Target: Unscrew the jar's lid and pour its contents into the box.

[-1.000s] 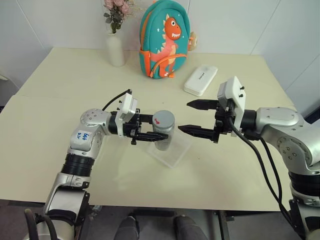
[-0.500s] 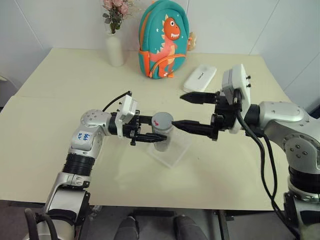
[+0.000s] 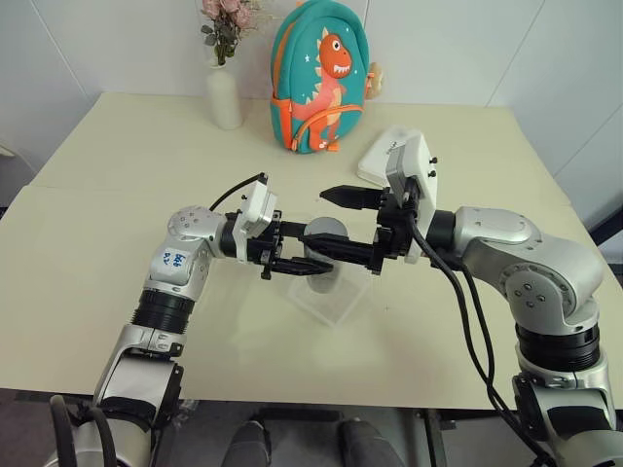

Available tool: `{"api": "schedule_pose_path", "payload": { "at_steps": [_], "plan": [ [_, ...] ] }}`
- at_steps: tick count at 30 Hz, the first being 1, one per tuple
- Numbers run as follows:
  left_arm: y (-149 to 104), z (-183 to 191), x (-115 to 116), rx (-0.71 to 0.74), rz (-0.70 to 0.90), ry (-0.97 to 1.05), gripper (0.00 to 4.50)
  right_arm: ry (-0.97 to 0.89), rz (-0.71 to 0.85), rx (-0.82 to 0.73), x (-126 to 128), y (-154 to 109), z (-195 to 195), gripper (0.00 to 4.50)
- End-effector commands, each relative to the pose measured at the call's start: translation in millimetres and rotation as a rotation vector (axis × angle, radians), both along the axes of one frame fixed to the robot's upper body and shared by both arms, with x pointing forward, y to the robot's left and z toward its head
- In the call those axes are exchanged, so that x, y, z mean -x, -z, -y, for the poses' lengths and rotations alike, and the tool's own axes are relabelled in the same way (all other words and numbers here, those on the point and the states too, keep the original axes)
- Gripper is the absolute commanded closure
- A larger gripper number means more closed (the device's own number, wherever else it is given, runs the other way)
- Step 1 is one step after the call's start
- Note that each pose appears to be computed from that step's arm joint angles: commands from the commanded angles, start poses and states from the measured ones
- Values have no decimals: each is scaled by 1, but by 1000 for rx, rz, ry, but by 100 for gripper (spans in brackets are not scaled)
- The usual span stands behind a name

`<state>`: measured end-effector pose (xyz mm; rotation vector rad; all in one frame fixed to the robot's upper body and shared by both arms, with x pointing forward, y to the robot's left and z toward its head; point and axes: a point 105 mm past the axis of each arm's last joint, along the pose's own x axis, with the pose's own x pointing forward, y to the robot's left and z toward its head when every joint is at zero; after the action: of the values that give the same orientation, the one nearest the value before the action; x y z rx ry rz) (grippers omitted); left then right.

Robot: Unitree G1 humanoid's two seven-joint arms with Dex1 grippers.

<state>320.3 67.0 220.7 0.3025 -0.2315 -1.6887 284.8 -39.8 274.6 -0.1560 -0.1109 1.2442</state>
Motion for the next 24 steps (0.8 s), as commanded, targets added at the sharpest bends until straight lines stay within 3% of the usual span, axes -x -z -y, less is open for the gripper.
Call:
{"api": "schedule_pose_path", "payload": {
  "at_steps": [1,24],
  "plan": [
    [-11,3,2,8,41,22,243,-15,56,-3,3,-8,-6,3],
    [-14,3,2,28,11,14,243,-9,74,26,1,5,-2,3]
  ]
}}
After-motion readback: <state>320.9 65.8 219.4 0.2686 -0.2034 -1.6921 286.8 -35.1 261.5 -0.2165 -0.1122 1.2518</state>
